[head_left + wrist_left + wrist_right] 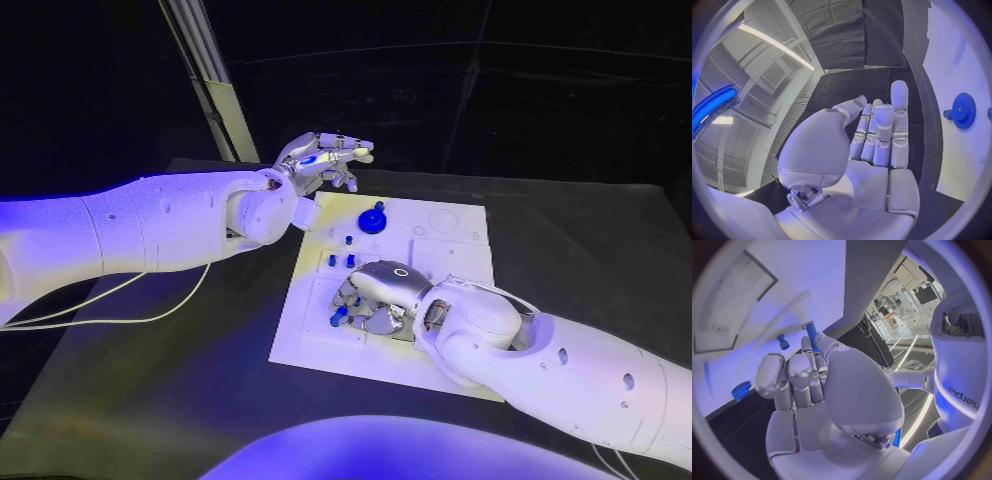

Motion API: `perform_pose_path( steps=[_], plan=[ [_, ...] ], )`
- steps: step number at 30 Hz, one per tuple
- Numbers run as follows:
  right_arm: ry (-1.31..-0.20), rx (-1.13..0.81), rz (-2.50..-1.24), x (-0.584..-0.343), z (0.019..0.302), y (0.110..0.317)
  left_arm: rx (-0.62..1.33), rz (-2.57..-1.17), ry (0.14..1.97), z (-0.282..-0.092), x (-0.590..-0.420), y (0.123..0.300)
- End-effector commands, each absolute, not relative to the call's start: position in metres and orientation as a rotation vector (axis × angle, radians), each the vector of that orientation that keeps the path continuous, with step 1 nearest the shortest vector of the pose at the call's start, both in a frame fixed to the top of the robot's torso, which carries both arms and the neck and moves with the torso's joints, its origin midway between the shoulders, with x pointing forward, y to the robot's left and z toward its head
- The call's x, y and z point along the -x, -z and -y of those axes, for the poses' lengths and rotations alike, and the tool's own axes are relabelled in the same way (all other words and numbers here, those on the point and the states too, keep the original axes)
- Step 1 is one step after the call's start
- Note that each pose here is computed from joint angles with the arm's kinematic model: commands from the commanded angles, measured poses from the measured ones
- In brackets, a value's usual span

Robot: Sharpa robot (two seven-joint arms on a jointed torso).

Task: Assemble the parts on the task board

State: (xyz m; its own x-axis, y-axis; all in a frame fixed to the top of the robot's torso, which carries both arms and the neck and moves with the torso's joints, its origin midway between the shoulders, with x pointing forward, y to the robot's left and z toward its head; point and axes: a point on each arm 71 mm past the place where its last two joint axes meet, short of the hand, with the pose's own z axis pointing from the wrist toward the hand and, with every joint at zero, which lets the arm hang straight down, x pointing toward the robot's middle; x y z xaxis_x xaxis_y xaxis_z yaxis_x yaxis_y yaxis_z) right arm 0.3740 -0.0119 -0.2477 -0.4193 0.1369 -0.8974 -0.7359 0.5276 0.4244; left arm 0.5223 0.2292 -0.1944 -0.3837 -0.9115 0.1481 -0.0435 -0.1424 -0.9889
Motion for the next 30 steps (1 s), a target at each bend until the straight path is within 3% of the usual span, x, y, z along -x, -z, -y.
perform_pose_path(
  steps=[1, 16, 30],
  plan=[
    [-1.044, 0.545, -1.752, -0.3728, 0.0103, 0.2486, 1.111, -1.431, 1.629, -0.2276, -0.5224, 0.1926],
    [-0.967, 0.569, -1.728, -0.3738, 0.0097, 0.2482, 1.112, -1.431, 1.628, -0.2281, -0.5224, 0.1926],
    [-0.963, 0.618, -1.733, -0.3704, 0.0014, 0.2482, 1.112, -1.432, 1.629, -0.2280, -0.5224, 0.1926]
  ],
)
